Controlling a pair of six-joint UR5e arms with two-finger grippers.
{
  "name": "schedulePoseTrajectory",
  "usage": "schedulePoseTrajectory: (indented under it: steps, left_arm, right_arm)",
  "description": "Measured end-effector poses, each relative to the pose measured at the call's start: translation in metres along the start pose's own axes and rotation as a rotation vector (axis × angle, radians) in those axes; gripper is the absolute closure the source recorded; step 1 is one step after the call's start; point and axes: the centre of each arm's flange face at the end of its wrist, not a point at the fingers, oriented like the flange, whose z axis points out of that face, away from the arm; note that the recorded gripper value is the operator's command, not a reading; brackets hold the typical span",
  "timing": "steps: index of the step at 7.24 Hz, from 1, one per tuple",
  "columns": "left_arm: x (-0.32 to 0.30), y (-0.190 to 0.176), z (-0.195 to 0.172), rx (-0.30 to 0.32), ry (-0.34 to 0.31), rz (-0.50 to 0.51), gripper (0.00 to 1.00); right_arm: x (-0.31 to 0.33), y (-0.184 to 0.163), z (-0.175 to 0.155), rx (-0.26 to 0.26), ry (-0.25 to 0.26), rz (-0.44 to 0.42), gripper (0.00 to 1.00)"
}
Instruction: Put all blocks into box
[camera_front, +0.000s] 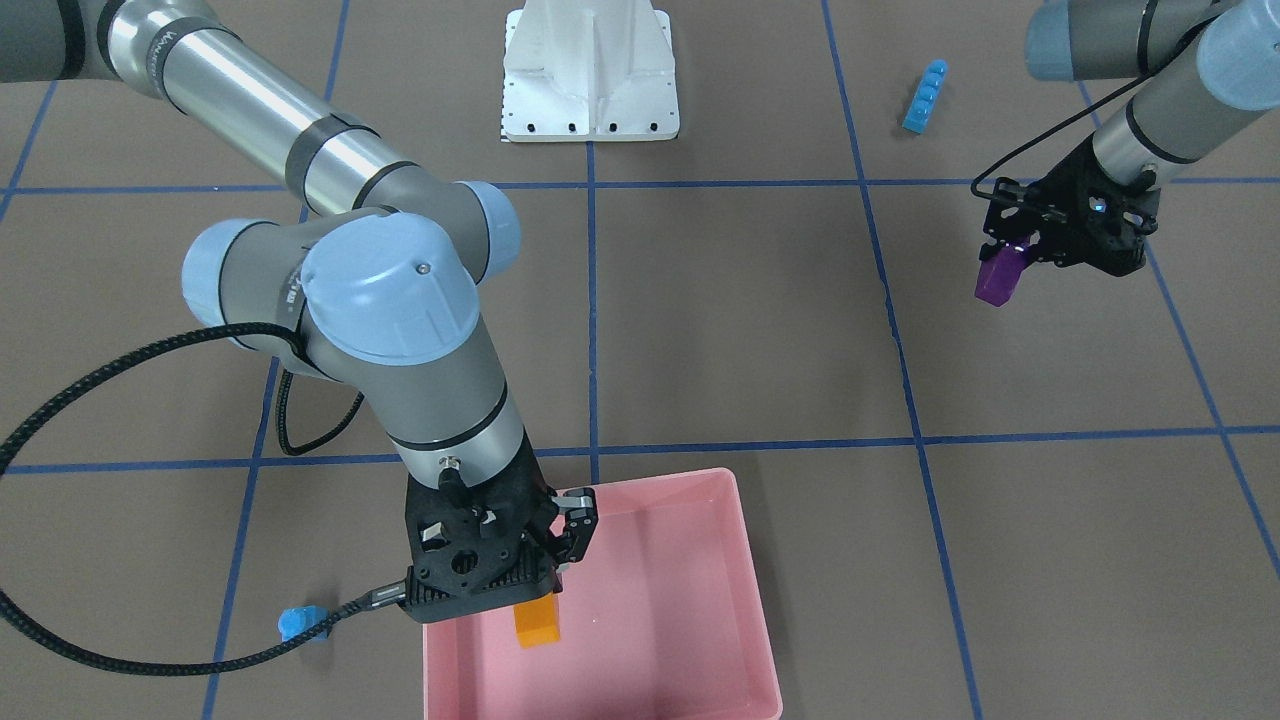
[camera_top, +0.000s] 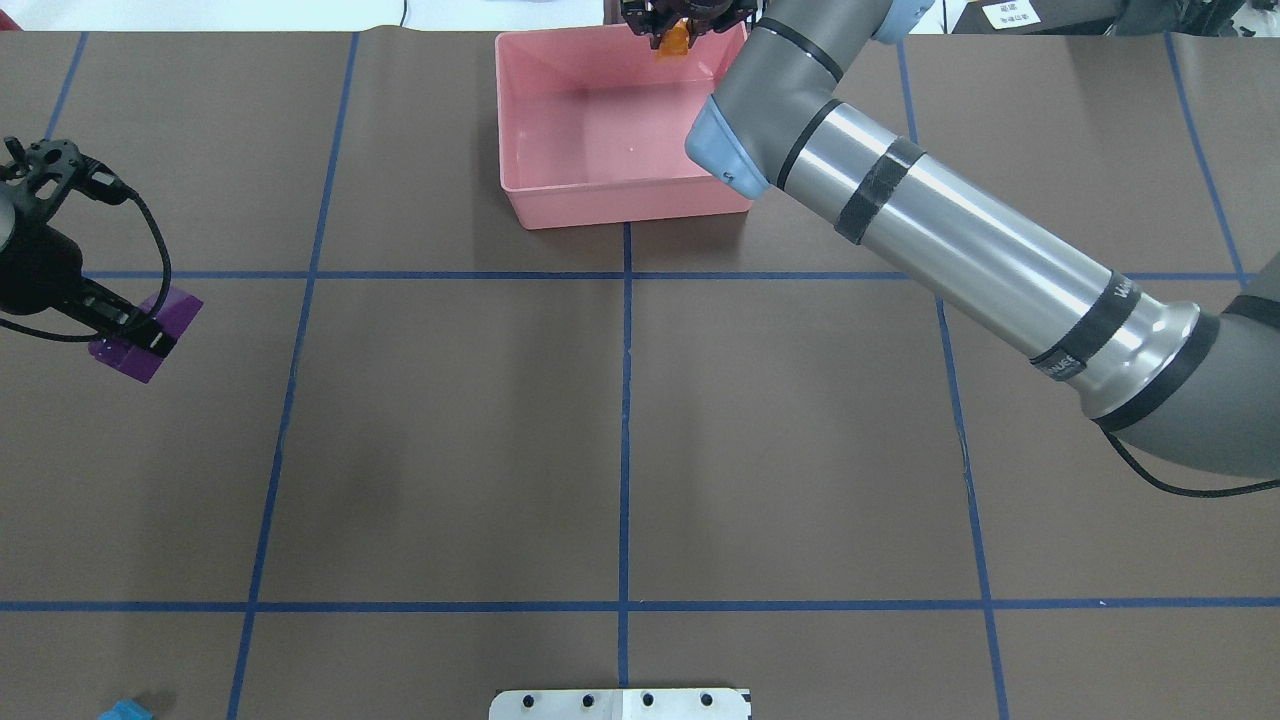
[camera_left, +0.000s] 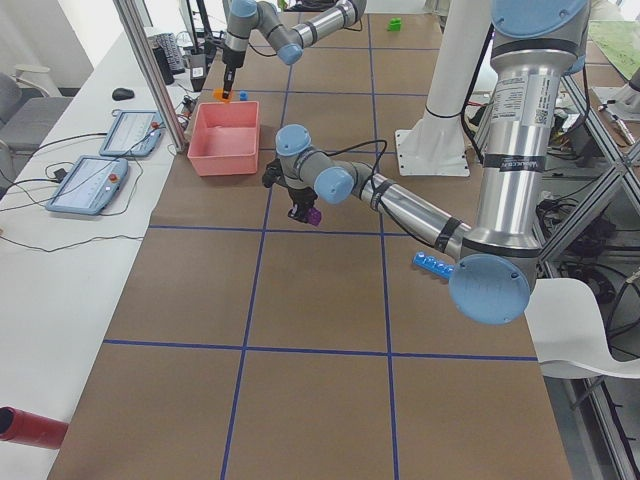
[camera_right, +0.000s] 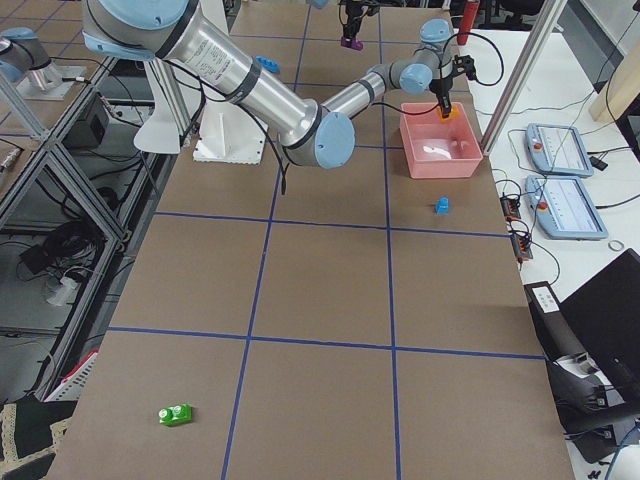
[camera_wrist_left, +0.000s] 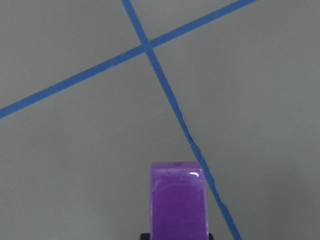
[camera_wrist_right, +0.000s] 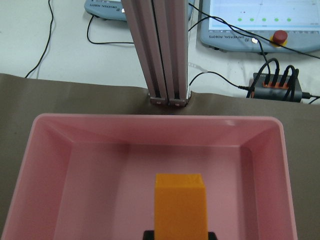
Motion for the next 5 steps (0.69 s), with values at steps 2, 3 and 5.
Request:
schedulePoseTrajectory:
  steps: [2, 3, 5]
  left_arm:
    - [0.038, -0.039, -0.020, 0.053, 0.028, -0.066, 1.00]
    - [0.067, -0.072, -0.034, 0.080, 0.047, -0.109, 1.00]
    - [0.139, -0.164, -0.058, 0.116, 0.087, -0.195, 1.00]
  right_arm:
    - [0.000, -0.002, 0.014, 0.050, 0.013, 0.008, 0.01]
    - [0.004, -0.005, 0.012, 0.042, 0.009, 0.037, 0.00]
    - [0.045, -0.031, -0.014, -0.046, -0.006, 0.053, 0.00]
